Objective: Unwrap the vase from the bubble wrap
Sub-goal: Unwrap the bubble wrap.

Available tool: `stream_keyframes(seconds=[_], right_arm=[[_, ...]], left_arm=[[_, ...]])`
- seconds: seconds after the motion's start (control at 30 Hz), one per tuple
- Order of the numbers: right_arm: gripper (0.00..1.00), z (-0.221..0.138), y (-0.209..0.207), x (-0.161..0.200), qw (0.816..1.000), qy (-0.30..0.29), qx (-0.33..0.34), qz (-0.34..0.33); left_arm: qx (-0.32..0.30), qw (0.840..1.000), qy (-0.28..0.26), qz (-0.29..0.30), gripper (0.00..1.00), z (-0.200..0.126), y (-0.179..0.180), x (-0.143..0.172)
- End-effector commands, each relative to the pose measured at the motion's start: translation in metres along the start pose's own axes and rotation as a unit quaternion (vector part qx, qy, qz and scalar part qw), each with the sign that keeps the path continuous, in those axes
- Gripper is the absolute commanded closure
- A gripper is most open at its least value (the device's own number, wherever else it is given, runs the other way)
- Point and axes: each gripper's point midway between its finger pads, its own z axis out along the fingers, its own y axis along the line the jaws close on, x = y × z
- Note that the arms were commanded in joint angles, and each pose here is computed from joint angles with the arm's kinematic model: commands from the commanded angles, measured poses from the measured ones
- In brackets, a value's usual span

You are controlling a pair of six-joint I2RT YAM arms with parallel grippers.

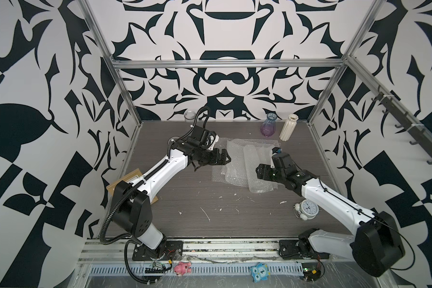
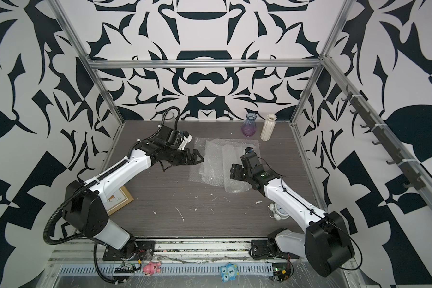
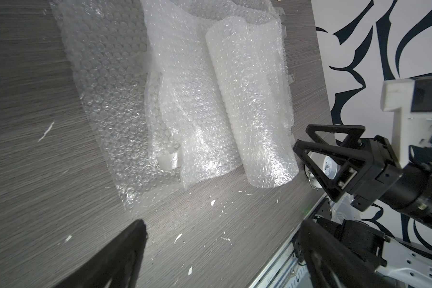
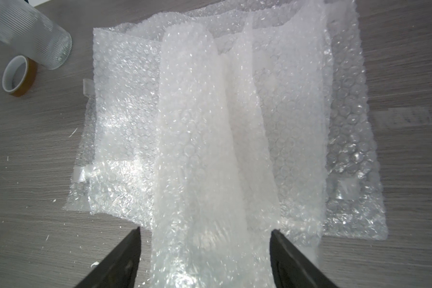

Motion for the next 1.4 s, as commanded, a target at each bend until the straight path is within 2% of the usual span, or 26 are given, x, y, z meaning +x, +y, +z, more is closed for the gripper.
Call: stream_keyframes(seconds=[0.0, 0.37, 0.7, 1.37], right_arm=[[0.19, -0.004, 0.010, -0.023, 0.999, -0.034, -0.003, 0.009], [0.22, 0.004, 0.002, -0.025, 0.999, -0.020, 0.033, 0.033], [0.24, 0.007, 0.003, -0.025, 0.996, -0.023, 0.030, 0.083], [0.25, 0.001, 0.009, -0.029, 0.996, -0.024, 0.029, 0.084]], left_arm=[[-0.009, 1.000, 0.007, 0.004, 0.01, 0.001, 0.003, 0.005], [0.007, 1.000, 0.025, -0.015, 0.01, 0.012, 0.001, 0.012], [0.004, 0.999, 0.032, -0.017, 0.01, 0.020, 0.001, 0.013], [0.011, 0.999, 0.030, -0.020, 0.01, 0.019, -0.002, 0.012]])
